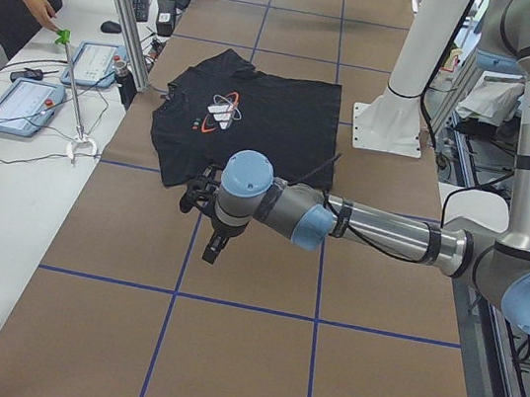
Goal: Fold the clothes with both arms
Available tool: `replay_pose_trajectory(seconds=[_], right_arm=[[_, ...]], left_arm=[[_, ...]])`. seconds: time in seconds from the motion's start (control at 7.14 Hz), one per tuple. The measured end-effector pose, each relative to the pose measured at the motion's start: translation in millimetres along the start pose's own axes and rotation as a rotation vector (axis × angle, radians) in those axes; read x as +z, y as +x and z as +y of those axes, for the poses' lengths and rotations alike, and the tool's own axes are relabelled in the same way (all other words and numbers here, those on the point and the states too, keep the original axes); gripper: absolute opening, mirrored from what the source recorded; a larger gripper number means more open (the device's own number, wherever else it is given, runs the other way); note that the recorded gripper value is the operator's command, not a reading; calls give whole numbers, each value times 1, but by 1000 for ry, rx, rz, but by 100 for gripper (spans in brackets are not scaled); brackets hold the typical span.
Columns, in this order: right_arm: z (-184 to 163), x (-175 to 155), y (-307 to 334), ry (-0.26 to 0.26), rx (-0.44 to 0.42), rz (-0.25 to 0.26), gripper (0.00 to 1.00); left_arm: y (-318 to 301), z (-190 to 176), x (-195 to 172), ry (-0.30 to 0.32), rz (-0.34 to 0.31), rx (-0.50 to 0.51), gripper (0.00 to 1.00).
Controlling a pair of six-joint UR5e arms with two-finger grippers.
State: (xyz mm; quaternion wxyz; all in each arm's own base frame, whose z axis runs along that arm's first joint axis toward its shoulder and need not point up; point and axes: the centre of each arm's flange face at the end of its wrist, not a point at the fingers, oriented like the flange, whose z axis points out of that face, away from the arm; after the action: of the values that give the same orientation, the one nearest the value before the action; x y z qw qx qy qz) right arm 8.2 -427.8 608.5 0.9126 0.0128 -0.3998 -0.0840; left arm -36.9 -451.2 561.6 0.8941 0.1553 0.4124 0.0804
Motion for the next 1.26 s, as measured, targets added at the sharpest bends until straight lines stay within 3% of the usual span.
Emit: replay_pose_trajectory(seconds=[0.84, 1.26], right_arm=[[6, -11, 14, 24, 25, 21, 100], [-9, -6, -6, 56, -32, 14, 100]], left_arm=[[3, 4, -3, 5, -7, 1, 100], [8, 6, -7, 12, 2, 7, 100]])
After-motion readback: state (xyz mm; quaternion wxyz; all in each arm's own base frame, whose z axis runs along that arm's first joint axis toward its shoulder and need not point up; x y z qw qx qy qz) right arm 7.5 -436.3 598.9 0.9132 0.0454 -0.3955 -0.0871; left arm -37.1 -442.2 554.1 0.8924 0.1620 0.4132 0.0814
